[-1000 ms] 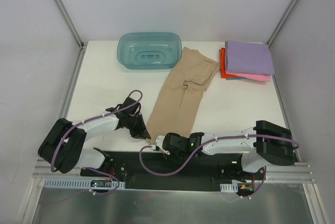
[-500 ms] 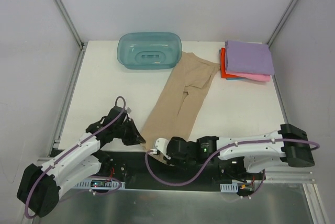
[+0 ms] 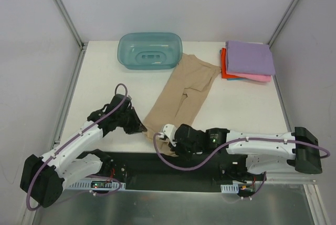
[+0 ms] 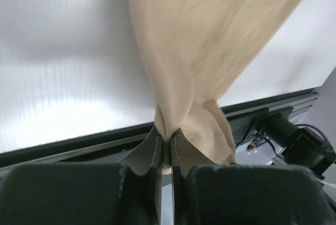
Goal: Fold and stack the t-shirts
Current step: Fold the tshirt
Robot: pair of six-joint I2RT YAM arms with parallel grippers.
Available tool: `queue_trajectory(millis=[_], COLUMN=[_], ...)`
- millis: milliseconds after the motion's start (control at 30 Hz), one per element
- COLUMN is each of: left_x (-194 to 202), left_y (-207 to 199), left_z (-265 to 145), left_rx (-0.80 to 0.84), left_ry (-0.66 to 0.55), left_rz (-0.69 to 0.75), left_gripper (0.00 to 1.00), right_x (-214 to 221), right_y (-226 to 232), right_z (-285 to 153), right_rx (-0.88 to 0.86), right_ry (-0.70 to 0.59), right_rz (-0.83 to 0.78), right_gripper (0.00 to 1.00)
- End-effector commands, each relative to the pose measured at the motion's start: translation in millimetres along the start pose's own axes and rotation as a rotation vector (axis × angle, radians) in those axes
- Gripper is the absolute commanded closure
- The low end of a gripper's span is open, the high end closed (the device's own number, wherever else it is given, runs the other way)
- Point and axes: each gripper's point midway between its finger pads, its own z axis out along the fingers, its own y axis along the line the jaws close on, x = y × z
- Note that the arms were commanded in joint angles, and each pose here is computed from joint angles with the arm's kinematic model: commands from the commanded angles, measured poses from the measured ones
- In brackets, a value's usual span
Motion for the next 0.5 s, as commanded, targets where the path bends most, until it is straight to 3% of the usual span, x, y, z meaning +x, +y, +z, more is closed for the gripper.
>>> queue_trajectory(millis=[0,467], left_x=[-33.4,-119.2], left_y=[-40.2,-153.1], left_z=[-2.9,34.5], left_rx=[0.031,0.099], left_ry=[-0.07,-0.065], left_rz=[0.084,0.193], left_gripper=[0.99,0.99], right_x=[-8.3,-22.4], right_y=[-39.3,-165.8], right_z=[-17.6,-60.0], right_rx=[0.113,0.351], right_ry=[-0.058,-0.124], right_rz=[0.079,0.31], right_gripper=[0.99,0.99])
